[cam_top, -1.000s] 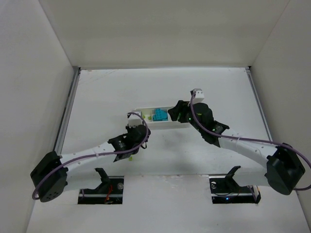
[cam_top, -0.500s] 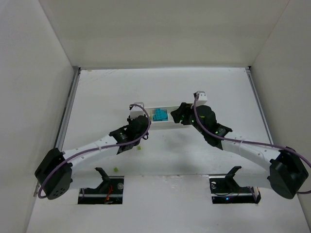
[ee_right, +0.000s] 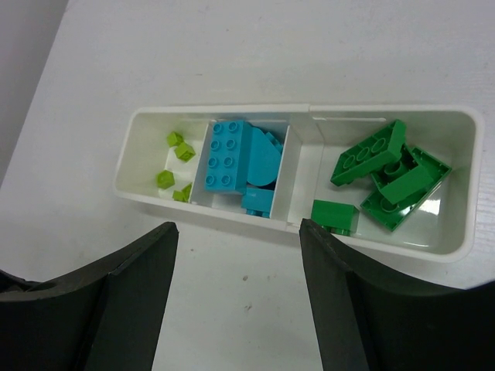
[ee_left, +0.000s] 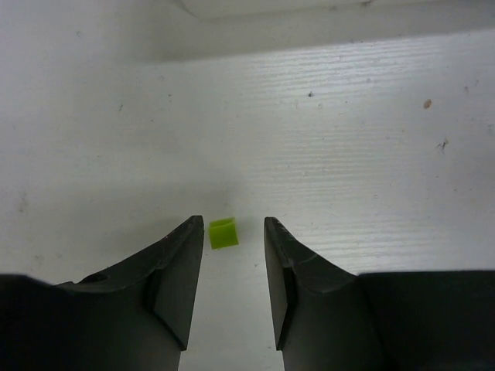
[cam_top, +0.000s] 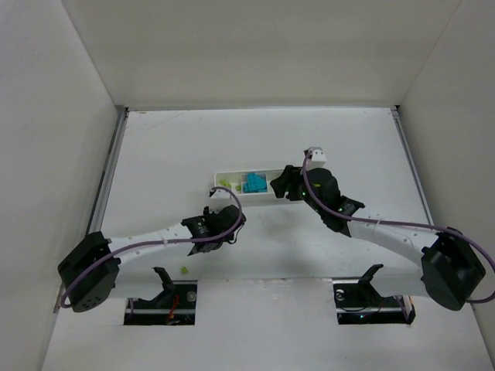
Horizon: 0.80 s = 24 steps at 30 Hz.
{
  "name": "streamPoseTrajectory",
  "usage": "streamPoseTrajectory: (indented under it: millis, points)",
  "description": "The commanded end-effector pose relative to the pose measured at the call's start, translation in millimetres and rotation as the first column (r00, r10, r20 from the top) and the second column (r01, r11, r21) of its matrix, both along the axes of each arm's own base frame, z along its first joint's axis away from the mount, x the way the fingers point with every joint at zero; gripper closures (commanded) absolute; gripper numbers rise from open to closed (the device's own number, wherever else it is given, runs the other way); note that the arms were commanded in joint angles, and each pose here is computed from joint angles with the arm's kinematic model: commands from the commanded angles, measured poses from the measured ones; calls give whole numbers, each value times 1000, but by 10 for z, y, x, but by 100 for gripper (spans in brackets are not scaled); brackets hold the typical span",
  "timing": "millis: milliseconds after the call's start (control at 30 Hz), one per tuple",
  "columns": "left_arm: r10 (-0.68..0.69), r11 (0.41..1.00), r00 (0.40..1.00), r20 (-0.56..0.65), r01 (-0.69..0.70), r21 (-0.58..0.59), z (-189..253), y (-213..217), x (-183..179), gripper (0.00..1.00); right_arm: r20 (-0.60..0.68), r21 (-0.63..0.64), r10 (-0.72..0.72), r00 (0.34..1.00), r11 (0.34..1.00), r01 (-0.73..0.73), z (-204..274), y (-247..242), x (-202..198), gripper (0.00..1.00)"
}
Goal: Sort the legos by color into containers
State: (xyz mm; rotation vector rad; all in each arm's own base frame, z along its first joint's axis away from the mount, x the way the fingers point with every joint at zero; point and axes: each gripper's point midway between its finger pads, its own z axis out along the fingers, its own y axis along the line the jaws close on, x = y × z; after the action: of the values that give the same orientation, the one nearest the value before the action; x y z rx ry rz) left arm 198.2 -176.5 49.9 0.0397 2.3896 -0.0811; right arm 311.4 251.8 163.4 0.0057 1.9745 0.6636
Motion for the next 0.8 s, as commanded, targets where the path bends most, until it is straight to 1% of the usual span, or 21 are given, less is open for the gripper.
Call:
streamPoseTrajectory:
  millis: [0, 200, 400, 567, 633, 700, 733, 767]
  points:
    - [23, 1000, 1000, -13, -23, 13, -99, 39, -31, 66, 49, 55, 6, 999, 998, -9, 201, 86, 55, 29]
    - [25, 999, 999, -31, -23, 46, -235, 62, -45, 69, 51, 59, 5, 999, 998, -8, 215, 77, 43, 29]
    - [33, 998, 999, -41, -31, 55, -302, 102, -74, 71, 49, 57, 6, 999, 998, -8, 205, 81, 48, 29]
    - [27, 999, 999, -33, -25, 46, -306, 85, -66, 84, 50, 58, 5, 999, 998, -8, 211, 80, 47, 29]
    - [26, 1000, 1000, -5, -26, 17, -208, 49, -19, 87, 53, 60, 5, 999, 998, -9, 220, 74, 40, 29]
    - [32, 999, 998, 48, -30, -33, -1, -7, 71, 88, 56, 66, 5, 998, 998, -8, 243, 69, 33, 29]
    - [37, 998, 996, 86, -31, -59, 142, -35, 142, 88, 58, 66, 3, 998, 998, -7, 251, 64, 32, 29]
    - [55, 991, 982, 178, -32, -130, 518, -105, 329, 88, 59, 67, 3, 998, 998, -7, 257, 57, 23, 29]
